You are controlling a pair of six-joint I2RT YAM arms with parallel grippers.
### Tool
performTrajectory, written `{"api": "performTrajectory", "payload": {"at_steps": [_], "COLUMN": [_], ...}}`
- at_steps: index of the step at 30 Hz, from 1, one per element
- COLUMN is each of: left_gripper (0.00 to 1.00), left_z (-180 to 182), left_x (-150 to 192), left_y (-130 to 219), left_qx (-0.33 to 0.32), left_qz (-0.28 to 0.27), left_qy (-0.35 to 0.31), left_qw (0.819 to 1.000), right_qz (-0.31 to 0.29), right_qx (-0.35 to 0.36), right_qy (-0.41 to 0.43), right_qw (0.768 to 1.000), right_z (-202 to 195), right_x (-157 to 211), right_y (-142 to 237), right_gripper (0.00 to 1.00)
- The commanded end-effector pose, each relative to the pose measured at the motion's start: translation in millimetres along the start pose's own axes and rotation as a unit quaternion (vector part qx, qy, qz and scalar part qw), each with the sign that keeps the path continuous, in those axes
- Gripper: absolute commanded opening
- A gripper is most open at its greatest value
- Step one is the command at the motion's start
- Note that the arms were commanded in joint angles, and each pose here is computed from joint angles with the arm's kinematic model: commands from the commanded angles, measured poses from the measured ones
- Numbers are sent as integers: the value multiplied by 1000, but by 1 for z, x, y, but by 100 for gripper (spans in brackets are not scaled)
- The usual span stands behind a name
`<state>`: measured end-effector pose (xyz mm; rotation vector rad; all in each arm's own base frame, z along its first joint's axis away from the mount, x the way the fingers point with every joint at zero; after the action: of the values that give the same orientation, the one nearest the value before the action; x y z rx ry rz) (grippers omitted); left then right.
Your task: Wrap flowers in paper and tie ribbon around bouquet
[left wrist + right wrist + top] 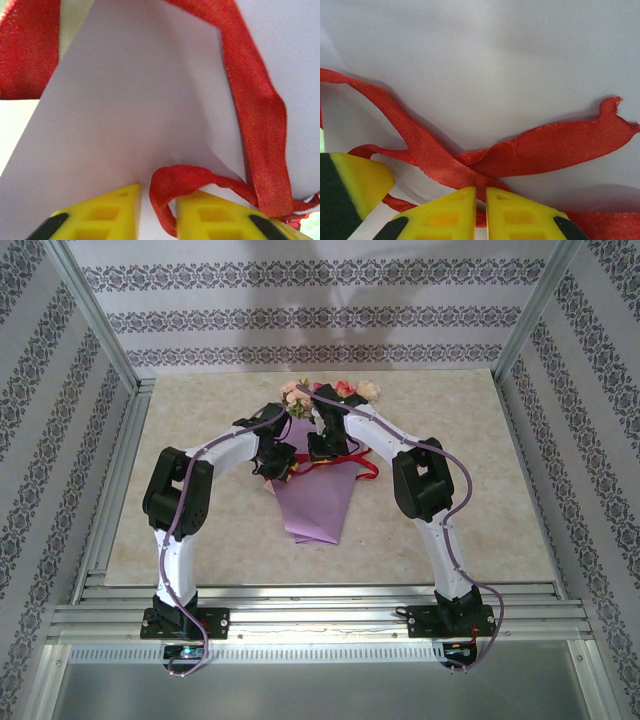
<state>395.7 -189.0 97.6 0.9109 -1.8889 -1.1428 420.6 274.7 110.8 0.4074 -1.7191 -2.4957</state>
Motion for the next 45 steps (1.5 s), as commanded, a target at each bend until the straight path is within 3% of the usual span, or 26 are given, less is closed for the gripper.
{"api": "performTrajectory", "payload": {"at_steps": [1, 3, 7, 12, 19, 31, 34, 37, 40, 42, 45], "left_gripper": [10, 0, 0, 0, 0, 0, 0, 0, 0, 0, 0], "left_z": [-3, -4, -6, -6, -7, -9, -11, -12, -13, -13, -13], "left_x": [0, -1, -1, -2, -4, -7, -6, -5, -6, -6, -10], "left_y": [-3, 0, 5, 10, 14, 14, 15, 17, 19, 24, 35], "left_qx": [5, 13, 27, 36, 41, 44, 45, 48, 51, 55, 66], "left_qz": [-9, -15, -17, -11, -9, -7, -5, -5, -4, -5, -8], "left_qy": [4, 3, 0, 0, -3, -4, -5, -7, -7, -7, -3], "left_qw": [1000, 1000, 999, 999, 999, 999, 999, 999, 999, 998, 998], "right_qz": [-14, -28, -86, -127, -79, -70, -73, -71, -75, -83, -110], "right_qx": [-14, -15, -16, 0, 16, -3, -4, -11, -9, -4, 13], "right_qy": [-11, -16, -50, -167, -315, -455, -473, -486, -491, -494, -486], "right_qw": [1000, 999, 995, 978, 946, 888, 878, 871, 868, 866, 867], "right_z": [2, 3, -6, -63, -125, -144, -149, -151, -152, -152, -153], "right_x": [-5, -8, -14, -10, -2, 3, 3, 1, -1, -1, 0], "right_y": [16, 28, 68, 92, 57, 19, 12, 4, 2, 7, 23], "right_gripper": [19, 26, 39, 47, 48, 48, 46, 37, 21, 4, 0]}}
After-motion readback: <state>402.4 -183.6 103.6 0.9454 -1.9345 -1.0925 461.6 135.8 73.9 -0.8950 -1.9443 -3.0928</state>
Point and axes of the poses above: each hand's point on the last joint's axis, 136 mm out from that joint toward the fingers, its own y axis back along the fingers, its own z axis along the line the jaws close on, x = y × z, the point moved 6 cm from there along y, back along the fingers, and after that the axes turned 4 degrees about y, right-handed, at the moved point
